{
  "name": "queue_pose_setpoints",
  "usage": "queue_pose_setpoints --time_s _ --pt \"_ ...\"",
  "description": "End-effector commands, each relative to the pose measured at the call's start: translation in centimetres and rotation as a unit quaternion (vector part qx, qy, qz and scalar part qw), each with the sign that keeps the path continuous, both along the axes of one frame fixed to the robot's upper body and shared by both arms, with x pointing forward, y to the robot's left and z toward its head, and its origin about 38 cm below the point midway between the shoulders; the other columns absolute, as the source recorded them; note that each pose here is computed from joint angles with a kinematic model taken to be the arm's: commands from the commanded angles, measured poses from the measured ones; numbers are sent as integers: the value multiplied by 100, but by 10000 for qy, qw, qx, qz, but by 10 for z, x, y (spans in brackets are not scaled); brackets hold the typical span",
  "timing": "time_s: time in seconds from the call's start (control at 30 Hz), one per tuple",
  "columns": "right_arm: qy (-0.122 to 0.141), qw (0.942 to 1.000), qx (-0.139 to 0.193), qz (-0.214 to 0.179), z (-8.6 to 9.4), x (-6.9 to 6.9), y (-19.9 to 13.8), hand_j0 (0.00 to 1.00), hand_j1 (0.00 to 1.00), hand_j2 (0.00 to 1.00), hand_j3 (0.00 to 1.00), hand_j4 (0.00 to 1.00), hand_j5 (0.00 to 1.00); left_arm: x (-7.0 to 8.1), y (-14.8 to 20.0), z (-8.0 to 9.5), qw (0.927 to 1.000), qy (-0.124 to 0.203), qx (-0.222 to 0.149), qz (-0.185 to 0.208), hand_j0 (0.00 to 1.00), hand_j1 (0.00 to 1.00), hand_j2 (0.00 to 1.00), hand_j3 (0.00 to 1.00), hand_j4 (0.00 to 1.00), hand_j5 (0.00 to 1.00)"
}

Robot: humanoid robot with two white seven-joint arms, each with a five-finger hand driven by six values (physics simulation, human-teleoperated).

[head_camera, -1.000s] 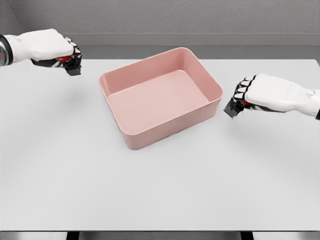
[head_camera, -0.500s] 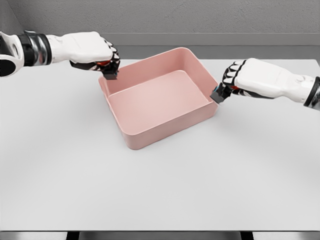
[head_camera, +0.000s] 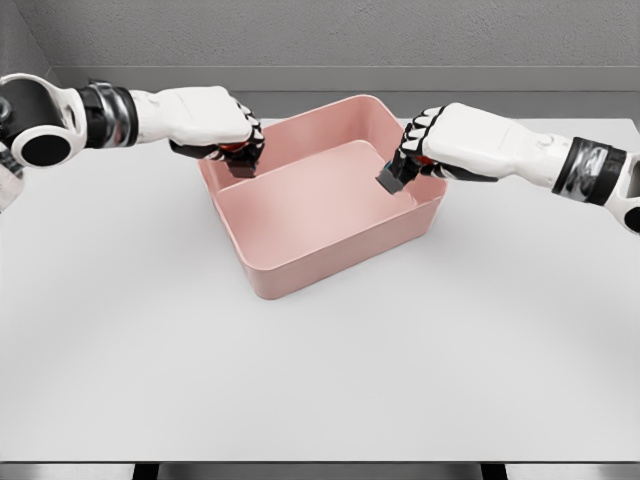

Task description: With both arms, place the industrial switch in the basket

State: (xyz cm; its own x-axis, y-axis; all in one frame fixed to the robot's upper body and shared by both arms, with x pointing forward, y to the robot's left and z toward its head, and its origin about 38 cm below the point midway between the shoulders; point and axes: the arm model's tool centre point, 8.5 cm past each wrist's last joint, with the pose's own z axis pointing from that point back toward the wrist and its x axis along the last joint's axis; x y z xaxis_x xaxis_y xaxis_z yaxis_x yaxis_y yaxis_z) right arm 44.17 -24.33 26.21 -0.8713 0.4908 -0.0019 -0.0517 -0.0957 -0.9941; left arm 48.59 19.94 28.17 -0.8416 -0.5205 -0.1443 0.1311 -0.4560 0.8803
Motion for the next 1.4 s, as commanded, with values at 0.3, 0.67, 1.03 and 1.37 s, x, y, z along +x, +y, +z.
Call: queue_pose_setpoints --time_s 0.3,0.67,1.03,1.37 --pt "123 9998 175 57 -5 21 28 49 49 49 49 49 49 -1 -8 -24 9997 171 166 -19 59 59 59 59 59 59" --pt "92 9996 250 122 -1 23 36 100 100 100 100 100 100 0 -6 -19 9999 128 97 6 99 99 99 99 99 99" --pt "66 9978 267 -609 2 20 -32 100 100 100 100 100 100 -43 174 59 9799 296 -1755 897 100 100 100 100 100 100" --pt "79 9841 563 -1684 -5 1 -123 100 100 100 100 100 100 -50 192 -1 9708 969 -1774 1294 100 100 100 100 100 100"
